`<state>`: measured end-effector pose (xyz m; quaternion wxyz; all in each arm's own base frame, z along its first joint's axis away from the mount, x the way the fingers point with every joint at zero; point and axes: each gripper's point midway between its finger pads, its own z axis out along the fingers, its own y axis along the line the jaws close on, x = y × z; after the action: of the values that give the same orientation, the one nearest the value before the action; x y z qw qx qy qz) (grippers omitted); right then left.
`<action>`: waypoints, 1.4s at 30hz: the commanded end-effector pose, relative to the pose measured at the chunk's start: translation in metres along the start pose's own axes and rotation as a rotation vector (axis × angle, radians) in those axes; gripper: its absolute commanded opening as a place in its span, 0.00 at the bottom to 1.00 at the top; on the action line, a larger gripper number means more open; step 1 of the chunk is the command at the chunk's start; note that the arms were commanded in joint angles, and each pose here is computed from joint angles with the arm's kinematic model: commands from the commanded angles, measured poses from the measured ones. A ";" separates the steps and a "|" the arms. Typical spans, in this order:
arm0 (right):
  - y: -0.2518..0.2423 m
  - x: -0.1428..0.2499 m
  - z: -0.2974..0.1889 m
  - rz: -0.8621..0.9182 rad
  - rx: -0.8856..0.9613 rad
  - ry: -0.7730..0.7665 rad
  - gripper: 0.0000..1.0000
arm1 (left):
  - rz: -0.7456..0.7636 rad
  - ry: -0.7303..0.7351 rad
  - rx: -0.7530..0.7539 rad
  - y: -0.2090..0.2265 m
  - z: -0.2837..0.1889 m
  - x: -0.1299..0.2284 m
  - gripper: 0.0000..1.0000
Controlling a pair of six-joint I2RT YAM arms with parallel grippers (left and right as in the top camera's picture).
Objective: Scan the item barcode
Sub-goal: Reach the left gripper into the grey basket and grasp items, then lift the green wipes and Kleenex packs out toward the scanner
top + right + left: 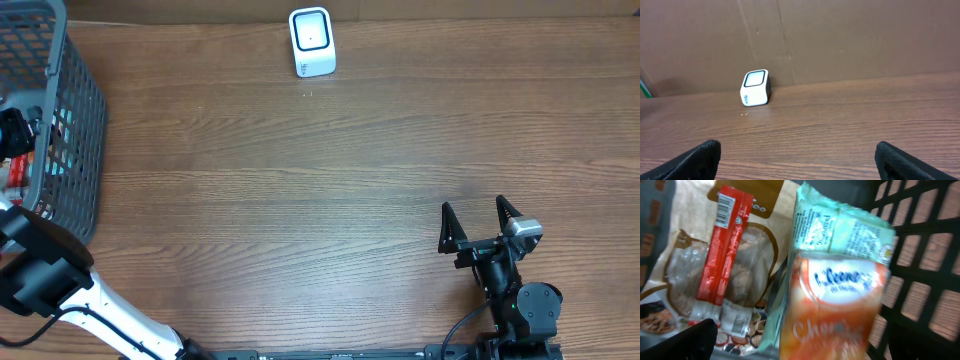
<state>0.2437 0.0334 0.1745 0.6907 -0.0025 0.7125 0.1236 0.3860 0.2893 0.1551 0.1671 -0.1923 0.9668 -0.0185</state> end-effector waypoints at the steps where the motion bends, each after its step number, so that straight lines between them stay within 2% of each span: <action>1: -0.001 0.002 0.000 0.002 0.002 -0.002 1.00 | 0.032 0.017 0.025 -0.006 0.016 -0.002 1.00; 20: -0.001 0.002 0.000 0.002 0.002 -0.002 1.00 | 0.029 0.134 0.054 -0.009 0.079 0.013 0.99; 21: -0.001 0.002 0.000 0.002 0.002 -0.002 1.00 | 0.029 0.132 0.054 -0.009 0.079 0.013 0.96; 23: -0.001 0.002 0.000 0.002 0.002 -0.002 1.00 | 0.030 0.127 0.052 -0.008 0.080 0.011 0.80; 24: -0.001 0.002 0.000 0.002 0.002 -0.002 1.00 | 0.031 0.125 0.052 -0.008 0.079 0.011 0.76; 28: -0.001 0.002 0.000 0.002 0.002 -0.002 1.00 | 0.028 0.128 0.053 -0.008 0.079 0.012 0.66; 34: -0.001 0.002 0.000 0.002 0.002 -0.002 1.00 | 0.006 0.093 0.041 -0.010 0.058 0.002 0.58; 42: -0.001 0.002 0.000 0.002 0.002 -0.002 1.00 | -0.038 -0.129 -0.023 -0.015 -0.030 -0.036 0.54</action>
<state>0.2437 0.0334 0.1745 0.6907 -0.0024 0.7125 0.1237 0.4047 0.2854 0.1060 0.1304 -0.1982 0.9706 -0.0400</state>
